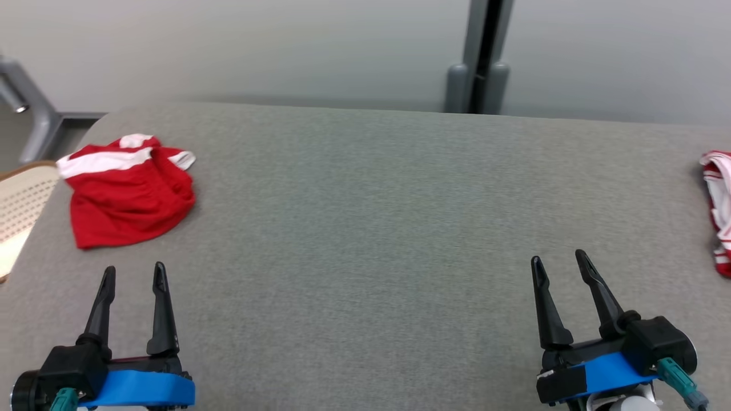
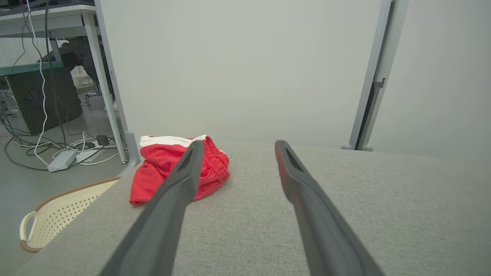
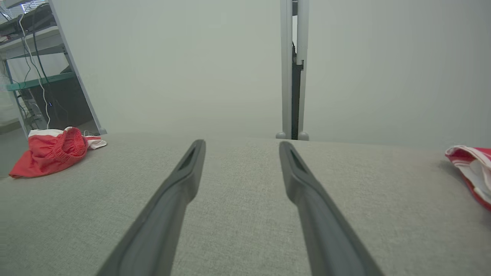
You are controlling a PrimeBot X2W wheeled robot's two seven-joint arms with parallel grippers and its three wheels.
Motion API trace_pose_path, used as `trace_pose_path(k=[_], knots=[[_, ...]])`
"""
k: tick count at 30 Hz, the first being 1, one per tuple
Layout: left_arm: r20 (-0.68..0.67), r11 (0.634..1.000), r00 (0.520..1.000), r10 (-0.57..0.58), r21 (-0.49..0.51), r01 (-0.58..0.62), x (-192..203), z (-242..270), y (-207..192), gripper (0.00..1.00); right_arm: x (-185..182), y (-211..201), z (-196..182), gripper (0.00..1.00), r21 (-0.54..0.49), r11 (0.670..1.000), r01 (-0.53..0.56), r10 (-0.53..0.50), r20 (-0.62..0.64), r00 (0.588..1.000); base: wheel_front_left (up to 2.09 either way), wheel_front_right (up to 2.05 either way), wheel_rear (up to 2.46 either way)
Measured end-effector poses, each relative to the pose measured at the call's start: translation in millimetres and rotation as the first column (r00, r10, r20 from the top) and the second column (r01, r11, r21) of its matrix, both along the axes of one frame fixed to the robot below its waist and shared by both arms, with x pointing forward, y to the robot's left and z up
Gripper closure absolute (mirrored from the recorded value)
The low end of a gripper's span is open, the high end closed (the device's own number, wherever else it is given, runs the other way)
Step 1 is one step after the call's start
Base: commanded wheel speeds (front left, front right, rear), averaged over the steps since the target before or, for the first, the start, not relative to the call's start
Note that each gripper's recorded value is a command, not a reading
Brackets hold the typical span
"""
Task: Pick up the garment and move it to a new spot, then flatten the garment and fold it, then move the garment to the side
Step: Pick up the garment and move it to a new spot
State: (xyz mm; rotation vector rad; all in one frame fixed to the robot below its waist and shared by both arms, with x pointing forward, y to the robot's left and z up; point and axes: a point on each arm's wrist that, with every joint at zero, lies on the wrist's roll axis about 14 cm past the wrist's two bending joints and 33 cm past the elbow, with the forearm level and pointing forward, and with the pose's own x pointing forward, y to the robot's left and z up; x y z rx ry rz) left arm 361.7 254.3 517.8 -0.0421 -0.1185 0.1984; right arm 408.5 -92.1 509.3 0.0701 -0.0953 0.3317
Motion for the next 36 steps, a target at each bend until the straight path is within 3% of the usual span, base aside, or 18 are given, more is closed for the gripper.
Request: trace_pose_path(k=[14, 20, 26, 36], knots=[[-0.030, 0.966, 0.966, 0.258, 0.008, -0.258, -65.0, -3.9, 71.9, 0.00, 18.6, 90.1, -15.2, 0.00, 0.004, 0.968, -0.251, 0.251, -0.028, 0.968, 0.00, 0.00, 0.00], [-0.036, 0.962, 0.961, 0.273, 0.010, -0.273, -69.2, -5.3, 75.8, 0.00, 18.1, 95.3, -19.4, 0.00, 0.001, 0.963, -0.268, 0.268, -0.038, 0.963, 0.00, 0.00, 0.00], [0.001, 0.970, 0.971, 0.241, 0.009, -0.241, -44.1, 6.8, 72.4, 0.00, 27.2, 77.3, -23.6, 0.00, -0.023, 0.972, -0.232, 0.231, -0.041, 0.972, 0.00, 0.00, 0.00], [0.139, 0.979, 0.978, 0.158, 0.106, -0.173, 50.2, 67.3, 85.1, 0.00, 55.8, 47.3, -23.9, 0.00, -0.068, 0.984, -0.164, 0.164, -0.013, 0.986, 0.00, 0.00, 0.00]])
